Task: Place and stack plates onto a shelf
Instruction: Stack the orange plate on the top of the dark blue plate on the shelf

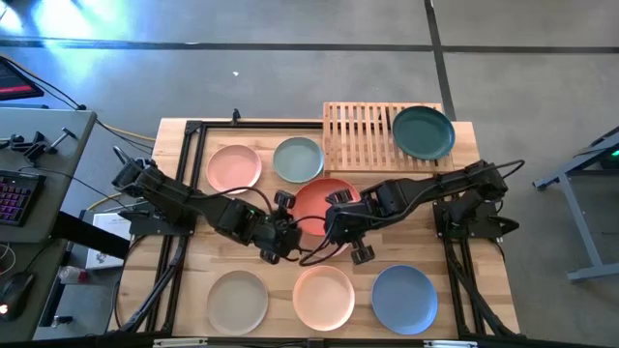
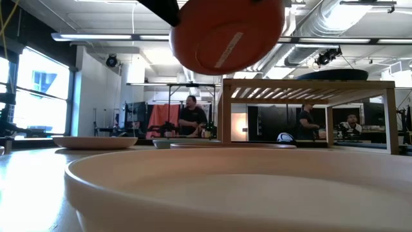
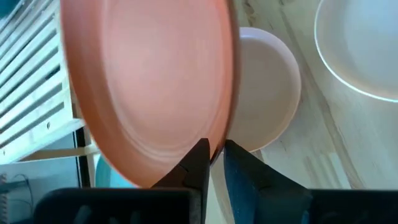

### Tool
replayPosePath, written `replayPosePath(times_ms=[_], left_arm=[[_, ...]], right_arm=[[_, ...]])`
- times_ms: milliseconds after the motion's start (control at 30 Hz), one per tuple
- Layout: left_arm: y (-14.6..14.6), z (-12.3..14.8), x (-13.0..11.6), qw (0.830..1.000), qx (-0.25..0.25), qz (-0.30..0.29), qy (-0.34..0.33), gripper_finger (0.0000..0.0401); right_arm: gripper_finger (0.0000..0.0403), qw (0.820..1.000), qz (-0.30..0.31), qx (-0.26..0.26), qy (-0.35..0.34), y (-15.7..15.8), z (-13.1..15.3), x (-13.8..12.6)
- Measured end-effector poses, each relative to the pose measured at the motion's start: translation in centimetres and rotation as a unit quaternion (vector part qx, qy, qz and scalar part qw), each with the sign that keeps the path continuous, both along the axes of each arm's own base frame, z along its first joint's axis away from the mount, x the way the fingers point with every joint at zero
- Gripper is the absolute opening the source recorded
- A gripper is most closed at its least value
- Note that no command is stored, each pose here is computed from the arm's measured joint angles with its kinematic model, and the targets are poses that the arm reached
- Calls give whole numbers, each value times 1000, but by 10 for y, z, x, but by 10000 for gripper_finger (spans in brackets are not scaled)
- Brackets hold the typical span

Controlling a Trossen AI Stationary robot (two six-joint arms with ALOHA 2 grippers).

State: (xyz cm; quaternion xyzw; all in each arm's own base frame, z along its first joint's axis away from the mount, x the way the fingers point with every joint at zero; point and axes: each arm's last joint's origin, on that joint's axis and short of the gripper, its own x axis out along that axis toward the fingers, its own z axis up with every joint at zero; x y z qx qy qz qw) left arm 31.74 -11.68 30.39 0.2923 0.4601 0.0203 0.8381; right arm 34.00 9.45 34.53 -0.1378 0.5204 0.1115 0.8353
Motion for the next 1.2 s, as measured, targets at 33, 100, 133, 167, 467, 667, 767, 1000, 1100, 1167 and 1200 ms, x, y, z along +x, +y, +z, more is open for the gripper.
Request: replayPosePath(times_ms=[33, 100, 133, 167, 467, 667, 767, 1000, 1100, 1167, 1200], left_arm=[[1, 0, 0, 1000, -2, 4, -1, 35], [2, 0, 1, 1000, -11, 18, -6, 41], [2, 0, 1, 999, -16, 27, -10, 45], [3, 0, 1, 999, -22, 34, -12, 50], [6, 1, 6, 994, -82, 59, -27, 94], [2, 1, 5, 986, -130, 98, -41, 103], [-1, 1, 4, 983, -151, 98, -36, 100], [-4, 0, 1, 980, -163, 110, -31, 100], [-3, -2, -1, 978, -163, 125, -20, 100], [-2, -3, -4, 977, -162, 139, -10, 100], [-1, -4, -5, 976, -161, 146, -3, 100]], right_arm=[[0, 1000, -6, 4, 0, 0, 0, 0], [0, 1000, -18, 9, 0, 1, 0, 0], [0, 1000, -24, 8, -1, 2, 0, 0], [0, 1000, -29, 5, -2, 2, 0, 0], [0, 998, -54, 13, 3, 2, 0, -1], [1, 995, -96, 14, 25, 1, -2, -6], [1, 993, -107, 14, 45, 2, -4, -10], [1, 992, -103, 15, 68, 11, -5, -17], [1, 992, -95, 11, 78, 17, -6, -21], [1, 991, -101, 9, 90, 20, -5, -26], [1, 989, -107, 9, 98, 20, -5, -29]])
